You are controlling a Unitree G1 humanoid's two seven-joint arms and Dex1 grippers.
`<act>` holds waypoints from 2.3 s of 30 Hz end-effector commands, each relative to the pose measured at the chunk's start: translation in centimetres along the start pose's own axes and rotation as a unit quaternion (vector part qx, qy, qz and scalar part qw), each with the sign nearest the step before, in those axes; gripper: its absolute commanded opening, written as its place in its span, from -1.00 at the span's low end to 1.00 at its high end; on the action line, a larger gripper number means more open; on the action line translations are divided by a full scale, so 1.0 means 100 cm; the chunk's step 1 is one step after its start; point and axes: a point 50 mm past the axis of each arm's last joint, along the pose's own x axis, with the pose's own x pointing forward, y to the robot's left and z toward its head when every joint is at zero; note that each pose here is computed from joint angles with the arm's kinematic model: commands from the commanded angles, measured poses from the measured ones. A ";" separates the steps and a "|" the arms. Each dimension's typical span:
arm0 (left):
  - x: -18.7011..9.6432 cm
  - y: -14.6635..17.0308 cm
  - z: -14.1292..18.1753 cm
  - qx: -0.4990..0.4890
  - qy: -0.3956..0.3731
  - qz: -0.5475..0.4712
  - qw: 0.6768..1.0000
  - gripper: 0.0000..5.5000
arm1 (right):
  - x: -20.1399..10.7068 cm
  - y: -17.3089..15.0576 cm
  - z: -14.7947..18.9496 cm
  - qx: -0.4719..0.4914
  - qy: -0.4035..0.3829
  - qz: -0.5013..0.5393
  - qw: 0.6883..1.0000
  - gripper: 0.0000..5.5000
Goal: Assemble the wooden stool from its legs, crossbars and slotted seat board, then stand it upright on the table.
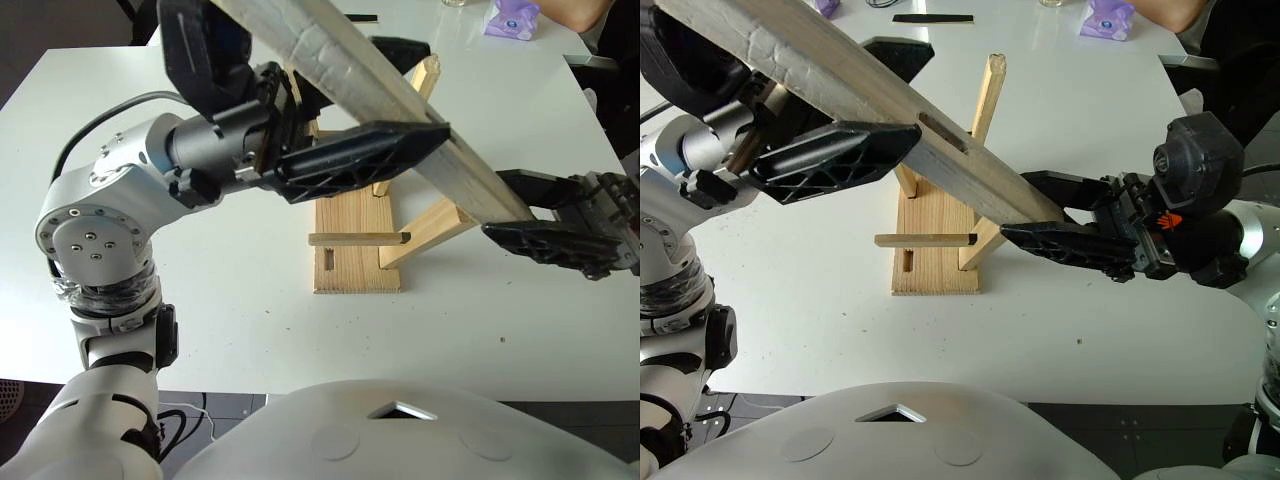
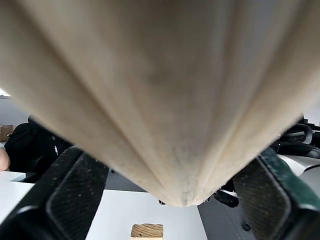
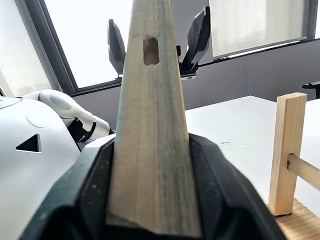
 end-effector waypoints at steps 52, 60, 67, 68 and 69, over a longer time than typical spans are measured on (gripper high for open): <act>-0.134 0.000 -0.048 0.075 0.228 0.075 0.968 -0.26 | -0.065 -0.026 0.001 -0.051 -0.024 -0.221 0.974 0.13; -0.132 0.011 -0.067 0.091 0.233 0.099 0.963 -0.26 | -0.061 -0.030 -0.004 -0.051 -0.008 -0.214 0.975 0.13; -0.130 0.009 -0.083 0.092 0.261 0.087 0.957 -0.26 | -0.060 -0.031 -0.008 -0.052 -0.006 -0.213 0.976 0.13; -0.131 0.010 -0.085 0.095 0.269 0.087 0.954 -0.26 | -0.059 -0.031 -0.008 -0.053 -0.005 -0.213 0.975 0.13; -0.133 0.010 -0.087 0.099 0.279 0.087 0.951 -0.26 | -0.059 -0.031 -0.009 -0.053 -0.003 -0.214 0.975 0.13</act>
